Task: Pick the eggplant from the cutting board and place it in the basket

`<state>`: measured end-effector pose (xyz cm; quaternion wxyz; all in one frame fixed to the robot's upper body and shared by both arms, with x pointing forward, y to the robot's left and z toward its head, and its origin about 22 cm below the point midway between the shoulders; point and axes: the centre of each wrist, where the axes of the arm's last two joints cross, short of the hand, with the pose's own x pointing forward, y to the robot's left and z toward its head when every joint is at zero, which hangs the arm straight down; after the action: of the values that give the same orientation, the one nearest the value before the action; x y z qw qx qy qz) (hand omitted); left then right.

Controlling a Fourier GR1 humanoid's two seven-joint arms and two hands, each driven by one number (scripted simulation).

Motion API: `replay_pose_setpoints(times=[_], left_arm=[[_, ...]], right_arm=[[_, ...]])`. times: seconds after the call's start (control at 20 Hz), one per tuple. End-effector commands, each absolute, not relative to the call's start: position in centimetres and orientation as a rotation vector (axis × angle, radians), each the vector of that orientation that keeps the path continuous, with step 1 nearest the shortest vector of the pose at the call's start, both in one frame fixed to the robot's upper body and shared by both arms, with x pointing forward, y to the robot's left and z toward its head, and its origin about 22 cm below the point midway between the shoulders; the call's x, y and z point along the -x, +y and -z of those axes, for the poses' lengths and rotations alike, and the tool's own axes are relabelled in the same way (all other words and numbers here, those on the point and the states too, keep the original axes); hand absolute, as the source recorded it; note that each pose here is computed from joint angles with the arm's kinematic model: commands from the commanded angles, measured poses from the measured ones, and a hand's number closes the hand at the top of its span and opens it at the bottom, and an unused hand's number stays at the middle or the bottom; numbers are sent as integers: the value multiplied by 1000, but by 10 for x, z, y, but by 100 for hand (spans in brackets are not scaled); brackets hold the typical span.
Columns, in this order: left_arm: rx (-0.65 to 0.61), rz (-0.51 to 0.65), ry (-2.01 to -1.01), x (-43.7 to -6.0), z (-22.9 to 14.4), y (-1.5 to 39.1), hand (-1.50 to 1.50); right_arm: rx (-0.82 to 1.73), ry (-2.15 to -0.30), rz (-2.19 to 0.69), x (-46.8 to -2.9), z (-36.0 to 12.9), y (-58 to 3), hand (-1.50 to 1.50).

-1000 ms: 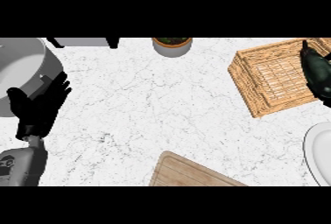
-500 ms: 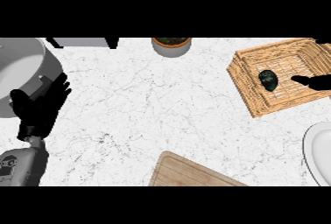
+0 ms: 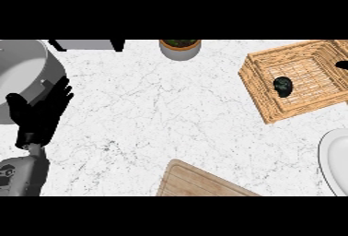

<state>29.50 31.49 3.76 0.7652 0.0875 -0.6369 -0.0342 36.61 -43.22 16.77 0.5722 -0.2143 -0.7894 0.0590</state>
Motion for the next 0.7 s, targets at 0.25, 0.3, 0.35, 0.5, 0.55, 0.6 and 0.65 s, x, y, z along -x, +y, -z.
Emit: replay_pose_setpoints(times=[0.25,0.3,0.35,0.5,0.55,0.6,0.65], left_arm=[[-178,91,-1415,-294,-49,308,0],[-176,92,-1414,-292,-36,313,0],[-184,92,-1403,-299,-56,323,0],[-161,95,-1414,-303,-43,304,0],[-170,94,-1412,-296,-46,301,0],[-162,82,-1407,-299,-42,303,0],[-168,84,-1421,-306,-52,298,0]], right_arm=[[433,-1792,151,-318,-189,-542,-150],[403,-1772,121,-303,-191,-557,-150],[356,-1772,102,-294,-186,-564,-150],[379,-1741,-3,-267,-193,-587,-150],[402,-1713,-11,-263,-199,-592,-150],[339,-1742,-20,-257,-183,-594,-150],[350,-1730,-29,-252,-194,-599,-150]])
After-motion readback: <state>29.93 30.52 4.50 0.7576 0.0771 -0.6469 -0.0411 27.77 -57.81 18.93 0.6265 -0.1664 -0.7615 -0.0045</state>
